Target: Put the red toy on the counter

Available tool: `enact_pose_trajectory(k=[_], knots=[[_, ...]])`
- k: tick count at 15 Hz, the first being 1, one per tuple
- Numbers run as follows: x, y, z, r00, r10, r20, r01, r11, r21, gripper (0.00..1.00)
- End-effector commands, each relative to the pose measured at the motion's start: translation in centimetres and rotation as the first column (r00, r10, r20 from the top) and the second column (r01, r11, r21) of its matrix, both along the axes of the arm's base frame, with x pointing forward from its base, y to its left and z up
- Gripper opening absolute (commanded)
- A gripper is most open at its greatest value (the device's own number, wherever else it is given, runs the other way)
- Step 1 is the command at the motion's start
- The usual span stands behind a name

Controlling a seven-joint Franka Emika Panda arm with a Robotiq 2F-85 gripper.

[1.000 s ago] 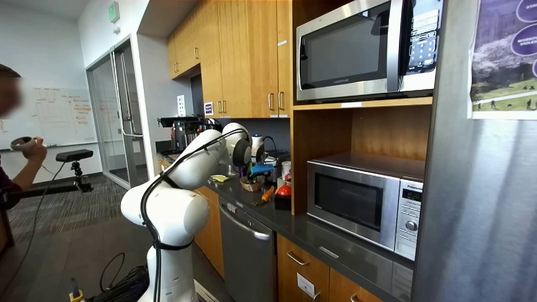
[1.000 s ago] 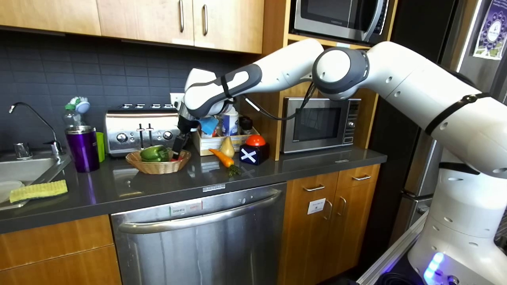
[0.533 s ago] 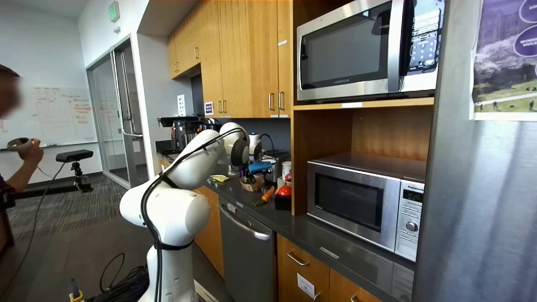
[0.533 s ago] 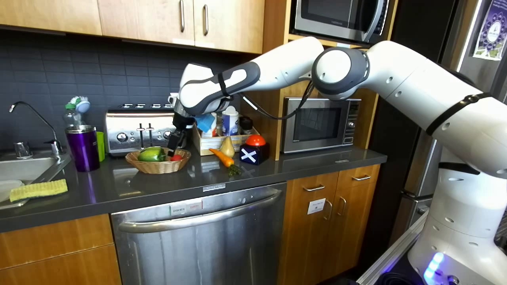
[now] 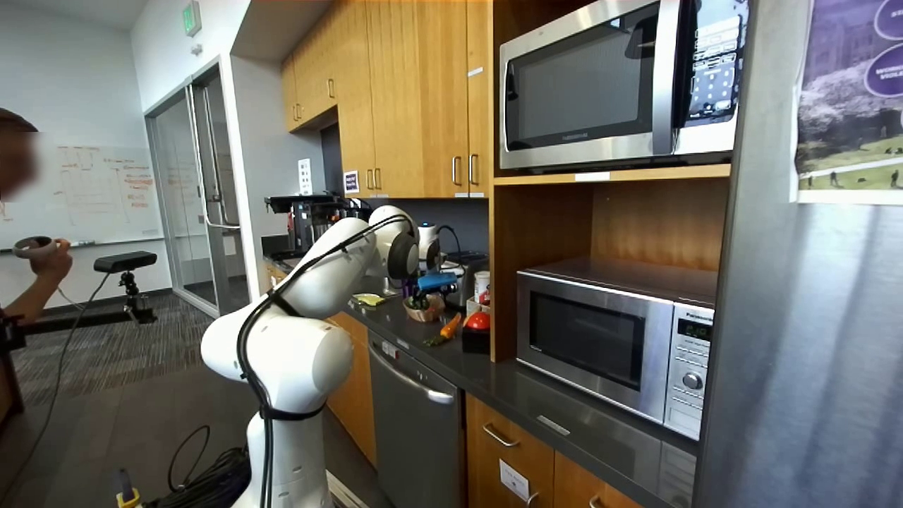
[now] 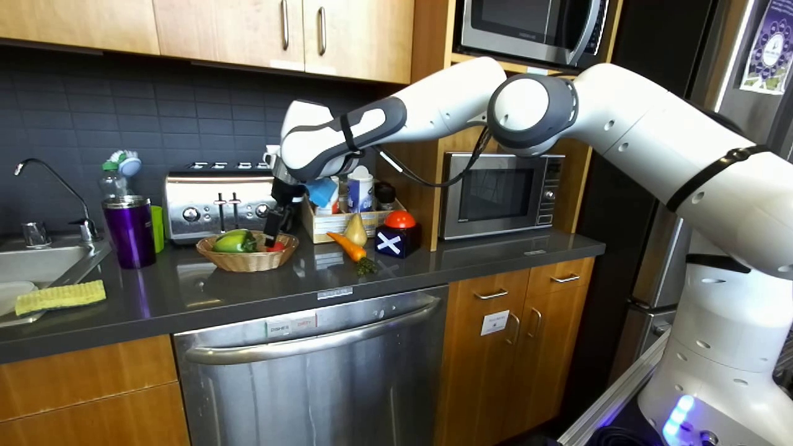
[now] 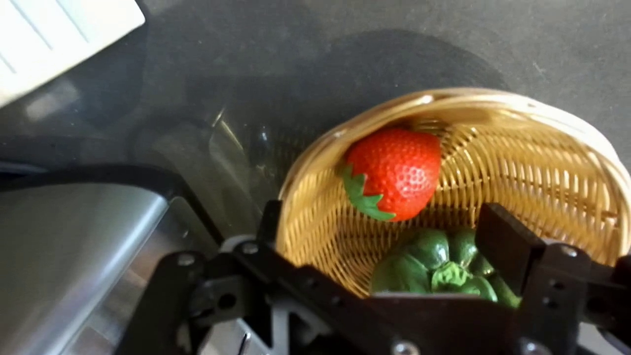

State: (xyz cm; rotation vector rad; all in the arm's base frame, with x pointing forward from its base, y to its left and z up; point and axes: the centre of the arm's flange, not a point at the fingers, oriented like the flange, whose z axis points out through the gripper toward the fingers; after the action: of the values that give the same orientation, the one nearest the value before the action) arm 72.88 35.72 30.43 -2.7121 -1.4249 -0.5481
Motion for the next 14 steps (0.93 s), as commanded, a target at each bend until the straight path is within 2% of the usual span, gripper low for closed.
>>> enact_pose_trajectory(k=[1, 7, 14], knots=[[0.1, 0.0, 0.1, 0.999, -0.018, -0.030, 0.017, 1.000, -0.025, 1.00], [-0.4, 0.3, -0.4, 0.998, -0.008, -0.066, 0.006, 1.000, -0.028, 1.00], [-1.0, 1.9, 0.9, 0.999, 0.016, 0.049, -0.013, 0.999, -0.048, 1.00]])
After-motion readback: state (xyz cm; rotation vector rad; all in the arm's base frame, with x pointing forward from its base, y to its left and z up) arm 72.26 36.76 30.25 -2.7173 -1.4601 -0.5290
